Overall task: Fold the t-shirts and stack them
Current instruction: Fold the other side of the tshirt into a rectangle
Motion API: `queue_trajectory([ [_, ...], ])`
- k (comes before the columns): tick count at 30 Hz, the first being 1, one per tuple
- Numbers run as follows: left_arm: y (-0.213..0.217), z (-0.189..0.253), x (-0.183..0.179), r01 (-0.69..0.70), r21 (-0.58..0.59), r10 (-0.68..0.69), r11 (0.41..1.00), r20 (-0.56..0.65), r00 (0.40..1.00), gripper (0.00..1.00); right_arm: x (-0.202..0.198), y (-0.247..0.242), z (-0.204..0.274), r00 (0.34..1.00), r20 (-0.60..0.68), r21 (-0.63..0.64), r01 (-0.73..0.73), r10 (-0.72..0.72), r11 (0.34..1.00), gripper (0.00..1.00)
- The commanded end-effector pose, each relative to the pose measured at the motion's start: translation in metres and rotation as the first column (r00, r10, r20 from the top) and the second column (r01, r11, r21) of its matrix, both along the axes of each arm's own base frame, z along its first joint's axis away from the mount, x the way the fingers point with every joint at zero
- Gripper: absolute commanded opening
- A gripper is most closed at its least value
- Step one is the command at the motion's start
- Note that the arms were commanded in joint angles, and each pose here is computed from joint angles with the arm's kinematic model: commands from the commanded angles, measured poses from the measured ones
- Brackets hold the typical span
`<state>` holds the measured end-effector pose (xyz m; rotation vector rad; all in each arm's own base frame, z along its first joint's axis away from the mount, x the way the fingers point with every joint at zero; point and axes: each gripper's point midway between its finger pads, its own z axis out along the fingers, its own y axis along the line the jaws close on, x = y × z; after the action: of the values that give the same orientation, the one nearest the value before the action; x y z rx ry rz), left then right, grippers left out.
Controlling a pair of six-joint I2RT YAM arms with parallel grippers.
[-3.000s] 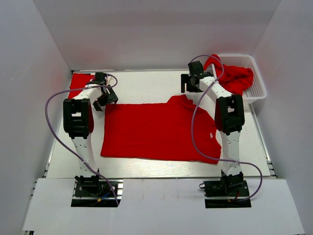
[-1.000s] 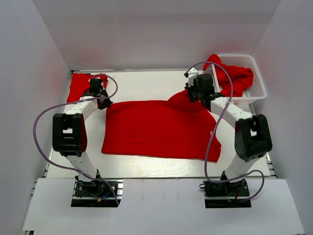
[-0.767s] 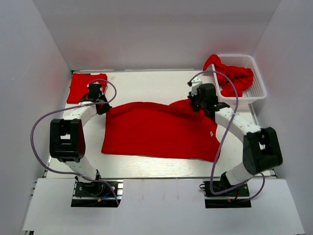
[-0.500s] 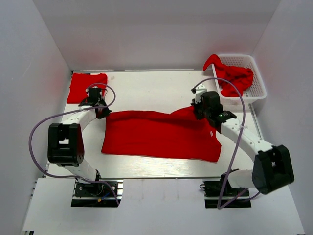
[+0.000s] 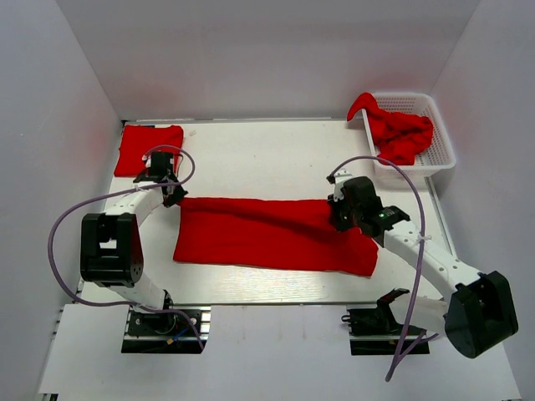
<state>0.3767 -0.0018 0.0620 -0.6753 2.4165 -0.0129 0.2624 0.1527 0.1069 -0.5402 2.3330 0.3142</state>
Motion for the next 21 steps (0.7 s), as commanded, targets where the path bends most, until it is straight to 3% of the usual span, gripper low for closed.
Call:
queue_trajectory([
  [1,0.013,0.011,-0.018,-0.085,0.033,0.086,0.996,-0.025,0.996,0.12,-0.030,0.009,-0.008,0.993,-0.112,0.054,-0.032,0.038,0.998,0.16],
  [2,0.015,0.012,-0.020,-0.107,0.036,0.108,0.994,-0.034,0.994,0.49,-0.047,0.015,-0.010,0.980,-0.179,0.085,-0.066,0.081,0.994,0.20],
  [3,0.019,0.010,-0.025,-0.127,0.052,0.130,0.991,-0.050,0.990,0.69,-0.053,0.016,-0.009,0.976,-0.196,0.101,-0.076,0.095,0.992,0.39],
  [4,0.020,0.018,-0.021,-0.155,0.050,0.156,0.987,-0.038,0.987,0.85,-0.058,0.016,-0.009,0.972,-0.215,0.106,-0.068,0.090,0.992,0.46],
  [5,0.022,0.023,-0.028,-0.172,0.058,0.175,0.983,-0.054,0.983,0.99,-0.065,0.020,-0.007,0.966,-0.240,0.134,-0.071,0.102,0.988,0.87],
  [6,0.024,0.029,-0.029,-0.177,0.064,0.180,0.982,-0.043,0.983,0.99,-0.071,0.028,0.004,0.963,-0.215,0.194,-0.120,0.162,0.974,0.90],
  [9,0.025,0.052,-0.026,-0.208,0.046,0.208,0.977,0.009,0.978,0.99,-0.064,0.031,0.022,0.974,-0.150,0.212,-0.136,0.170,0.968,0.90],
  [13,0.026,0.080,-0.023,-0.224,0.031,0.221,0.974,0.084,0.972,0.99,-0.036,0.023,0.033,0.995,-0.052,0.165,-0.075,0.084,0.983,0.90],
  [18,0.001,0.085,0.002,-0.051,-0.020,0.053,0.998,0.133,0.990,0.99,-0.010,0.032,0.027,0.999,-0.032,0.176,-0.029,0.035,0.984,0.90],
  [21,-0.028,0.068,0.015,0.095,-0.093,-0.084,0.991,0.115,0.990,0.99,0.003,0.035,0.004,0.995,-0.095,0.126,0.008,0.004,0.992,0.90],
])
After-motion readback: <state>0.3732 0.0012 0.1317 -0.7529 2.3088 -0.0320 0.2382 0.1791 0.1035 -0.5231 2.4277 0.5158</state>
